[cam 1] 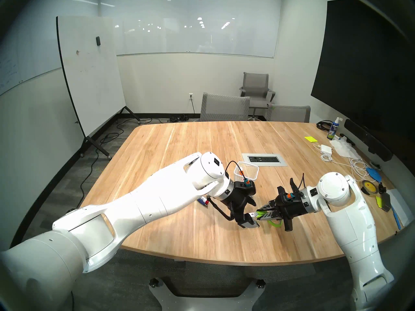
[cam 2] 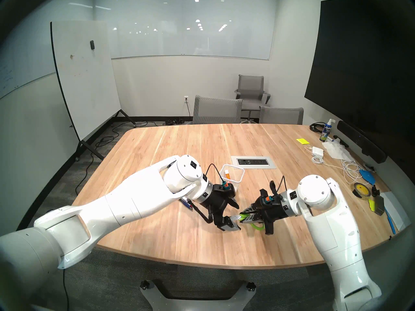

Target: Place the pen, the marker, and the scissors into the pen holder

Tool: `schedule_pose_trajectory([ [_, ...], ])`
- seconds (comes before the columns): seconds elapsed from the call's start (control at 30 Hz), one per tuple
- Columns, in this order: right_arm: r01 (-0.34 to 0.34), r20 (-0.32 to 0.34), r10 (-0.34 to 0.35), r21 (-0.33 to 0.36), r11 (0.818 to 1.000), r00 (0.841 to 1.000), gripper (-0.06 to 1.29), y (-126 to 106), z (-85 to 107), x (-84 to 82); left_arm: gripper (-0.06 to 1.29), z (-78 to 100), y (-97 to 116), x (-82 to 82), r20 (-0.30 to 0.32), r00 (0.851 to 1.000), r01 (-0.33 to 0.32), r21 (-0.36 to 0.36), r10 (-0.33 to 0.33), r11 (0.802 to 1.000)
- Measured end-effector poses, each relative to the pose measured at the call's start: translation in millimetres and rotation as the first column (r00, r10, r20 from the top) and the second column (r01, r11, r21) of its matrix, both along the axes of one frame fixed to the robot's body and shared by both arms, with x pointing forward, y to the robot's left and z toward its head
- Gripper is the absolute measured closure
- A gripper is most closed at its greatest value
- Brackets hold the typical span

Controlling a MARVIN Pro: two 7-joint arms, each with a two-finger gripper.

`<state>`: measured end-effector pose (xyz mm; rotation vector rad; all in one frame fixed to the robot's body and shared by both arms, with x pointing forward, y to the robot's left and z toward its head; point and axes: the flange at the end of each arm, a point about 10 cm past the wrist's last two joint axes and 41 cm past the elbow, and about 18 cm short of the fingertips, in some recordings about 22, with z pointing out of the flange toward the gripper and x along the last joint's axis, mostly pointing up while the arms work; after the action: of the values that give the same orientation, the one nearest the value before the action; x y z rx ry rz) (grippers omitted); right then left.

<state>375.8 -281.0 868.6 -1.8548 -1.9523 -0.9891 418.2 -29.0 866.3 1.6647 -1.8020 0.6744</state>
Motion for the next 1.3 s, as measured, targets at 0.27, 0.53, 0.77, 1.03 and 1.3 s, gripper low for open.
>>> schedule_pose_trajectory([
  [0.27,-0.002,0.009,0.002,0.0,1.0,1.0,1.08,0,3.4,-0.1,-0.02,-8.6,-1,-2.1,-0.002,1.0,0.005,0.055,-0.005,0.998],
  [0.53,-0.004,-0.006,0.004,0.001,1.0,1.0,1.08,-1,5.9,-1.5,-0.02,-21.7,-2,0.2,0.013,1.0,-0.013,0.128,0.011,0.992],
  [0.77,-0.005,-0.014,0.005,0.001,1.0,1.0,1.08,-1,7.4,-2.4,-0.02,-23.7,-3,4.6,0.025,0.999,-0.034,0.142,0.031,0.989],
  [1.03,-0.003,-0.01,0.003,0.003,1.0,1.0,1.08,-1,7.7,-2.3,-0.02,-19.6,-7,5.0,0.029,0.999,-0.038,0.132,0.034,0.991],
  [1.3,-0.006,-0.001,0.006,0.005,1.0,1.0,1.08,0,6.6,-2.2,-0.02,-17.3,-9,4.8,0.028,0.999,-0.035,0.126,0.031,0.991],
])
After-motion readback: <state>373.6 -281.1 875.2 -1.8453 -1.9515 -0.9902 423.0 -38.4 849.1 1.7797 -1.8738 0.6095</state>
